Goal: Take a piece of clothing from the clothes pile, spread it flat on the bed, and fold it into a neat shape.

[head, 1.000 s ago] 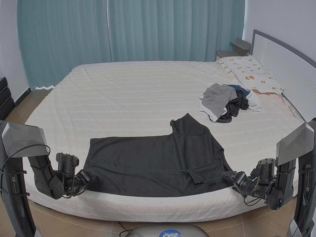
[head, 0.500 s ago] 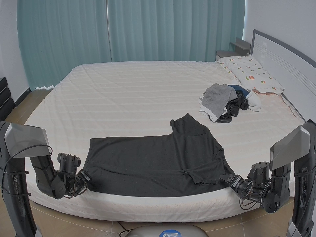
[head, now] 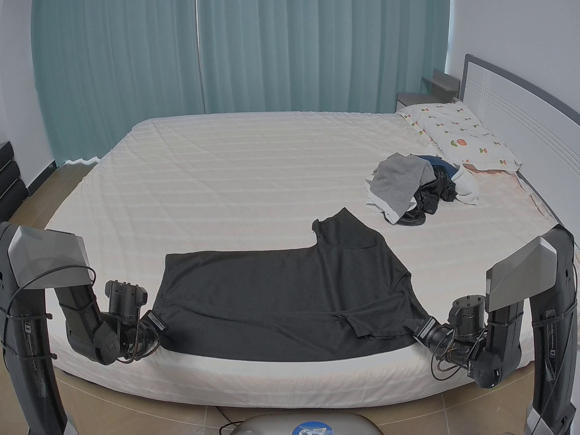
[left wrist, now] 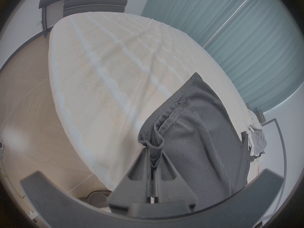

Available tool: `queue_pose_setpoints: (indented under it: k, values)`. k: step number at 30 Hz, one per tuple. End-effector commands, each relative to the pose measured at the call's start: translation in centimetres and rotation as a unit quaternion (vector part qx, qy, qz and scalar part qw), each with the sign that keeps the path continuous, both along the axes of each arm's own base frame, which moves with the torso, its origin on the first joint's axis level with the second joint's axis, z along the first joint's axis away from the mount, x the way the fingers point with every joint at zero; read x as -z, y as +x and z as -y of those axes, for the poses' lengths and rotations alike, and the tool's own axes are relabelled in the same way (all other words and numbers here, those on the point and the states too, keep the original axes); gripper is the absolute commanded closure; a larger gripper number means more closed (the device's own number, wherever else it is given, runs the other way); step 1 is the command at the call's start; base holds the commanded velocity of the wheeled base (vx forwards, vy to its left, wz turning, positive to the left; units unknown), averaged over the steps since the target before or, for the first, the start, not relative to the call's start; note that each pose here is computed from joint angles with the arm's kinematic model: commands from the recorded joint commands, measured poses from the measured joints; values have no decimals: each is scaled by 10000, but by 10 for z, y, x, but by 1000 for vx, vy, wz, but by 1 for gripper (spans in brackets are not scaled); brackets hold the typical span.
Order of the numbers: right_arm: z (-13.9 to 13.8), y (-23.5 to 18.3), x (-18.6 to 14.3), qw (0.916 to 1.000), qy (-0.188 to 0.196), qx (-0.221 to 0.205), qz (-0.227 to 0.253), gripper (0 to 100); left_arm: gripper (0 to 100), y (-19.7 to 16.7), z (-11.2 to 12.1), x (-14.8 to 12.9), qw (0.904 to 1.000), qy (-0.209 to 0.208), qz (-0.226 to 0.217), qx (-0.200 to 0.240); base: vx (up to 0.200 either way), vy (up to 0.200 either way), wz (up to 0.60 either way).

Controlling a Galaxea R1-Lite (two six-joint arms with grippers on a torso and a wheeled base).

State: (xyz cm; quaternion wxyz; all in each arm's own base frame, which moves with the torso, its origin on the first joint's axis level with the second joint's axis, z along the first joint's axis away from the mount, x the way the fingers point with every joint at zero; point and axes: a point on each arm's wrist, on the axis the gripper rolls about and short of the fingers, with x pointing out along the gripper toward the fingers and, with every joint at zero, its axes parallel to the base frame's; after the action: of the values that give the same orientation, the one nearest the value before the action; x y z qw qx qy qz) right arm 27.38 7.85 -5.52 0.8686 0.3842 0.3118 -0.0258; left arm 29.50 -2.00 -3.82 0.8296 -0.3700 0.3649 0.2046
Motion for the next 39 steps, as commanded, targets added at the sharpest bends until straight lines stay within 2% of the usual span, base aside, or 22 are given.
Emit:
queue_pose_setpoints:
  k: [1, 14, 19, 28, 29, 30, 31, 36, 39]
  values:
    - [0, -5, 2, 9999, -99, -8, -62, 100, 100, 0, -2, 0, 10000, 12, -1, -39, 0, 0, 0]
    - [0, -20, -19, 9999, -141, -62, 14, 100, 100, -4, -13, -9, 9998, 28, 49, -189, 0, 0, 0]
    - [-1, -26, -18, 9997, -183, -146, -78, 100, 100, -7, -16, -14, 9997, 41, 93, -218, 0, 0, 0]
    - [-4, -33, -15, 9989, -235, -338, -223, 100, 100, -9, -17, -5, 9998, 112, -78, -154, 0, 0, 0]
    - [-4, -34, -15, 9988, -224, -374, -242, 0, 100, -9, -17, -5, 9998, 100, -85, -136, 0, 0, 0]
    - [-4, -34, -15, 9987, -205, -398, -239, 0, 100, -10, -17, -5, 9998, 95, -93, -131, 0, 0, 0]
    - [-4, -34, -15, 9987, -196, -411, -242, 0, 0, -10, -16, -5, 9998, 89, -93, -119, 0, 0, 0]
    - [-4, -33, -21, 9989, -153, -412, -135, 0, 0, -9, -17, -7, 9999, 44, -53, -130, 0, 0, 0]
    - [-2, -32, -42, 9990, -68, -369, 247, 0, 0, -12, -18, -13, 9999, -10, 38, -119, 0, 0, 0]
